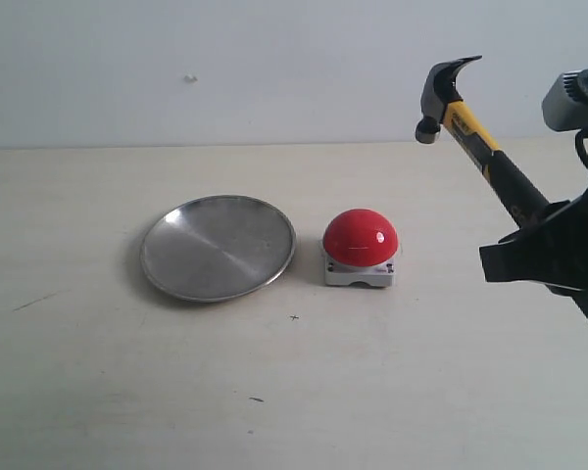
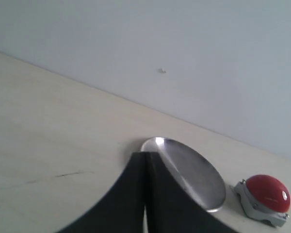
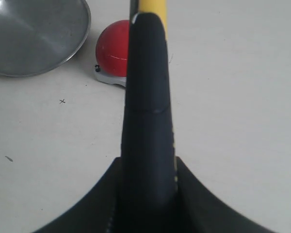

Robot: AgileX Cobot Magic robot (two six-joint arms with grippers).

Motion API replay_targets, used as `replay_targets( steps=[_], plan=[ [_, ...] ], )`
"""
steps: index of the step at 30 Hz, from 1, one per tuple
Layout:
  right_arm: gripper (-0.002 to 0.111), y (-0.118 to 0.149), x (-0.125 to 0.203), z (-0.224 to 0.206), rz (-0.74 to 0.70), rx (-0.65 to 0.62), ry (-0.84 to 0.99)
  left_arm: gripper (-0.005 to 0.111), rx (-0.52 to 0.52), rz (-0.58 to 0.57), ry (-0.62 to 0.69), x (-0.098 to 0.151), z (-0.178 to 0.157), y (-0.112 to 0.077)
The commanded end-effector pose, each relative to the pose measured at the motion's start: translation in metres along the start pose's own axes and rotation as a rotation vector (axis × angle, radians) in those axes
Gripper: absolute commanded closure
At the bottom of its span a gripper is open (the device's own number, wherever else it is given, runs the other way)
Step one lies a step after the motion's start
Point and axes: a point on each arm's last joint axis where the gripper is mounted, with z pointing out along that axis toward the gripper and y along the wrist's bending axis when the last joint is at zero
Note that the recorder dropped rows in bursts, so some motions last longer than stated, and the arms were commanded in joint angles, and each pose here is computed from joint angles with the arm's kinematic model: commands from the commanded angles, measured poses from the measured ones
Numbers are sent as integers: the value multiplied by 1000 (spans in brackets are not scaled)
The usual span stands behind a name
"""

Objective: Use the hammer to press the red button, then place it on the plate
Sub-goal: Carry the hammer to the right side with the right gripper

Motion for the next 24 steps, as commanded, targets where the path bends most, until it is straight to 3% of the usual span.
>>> replay_targets(
  steps=[1,24],
  plan=[
    [108,2,-10,-4,-18,-25,-100,107,41,-9,78,8,-1,-3],
    [108,1,-10,-4,-31,-22,-101,107,52,-4,103,10,-1,-5]
  ],
)
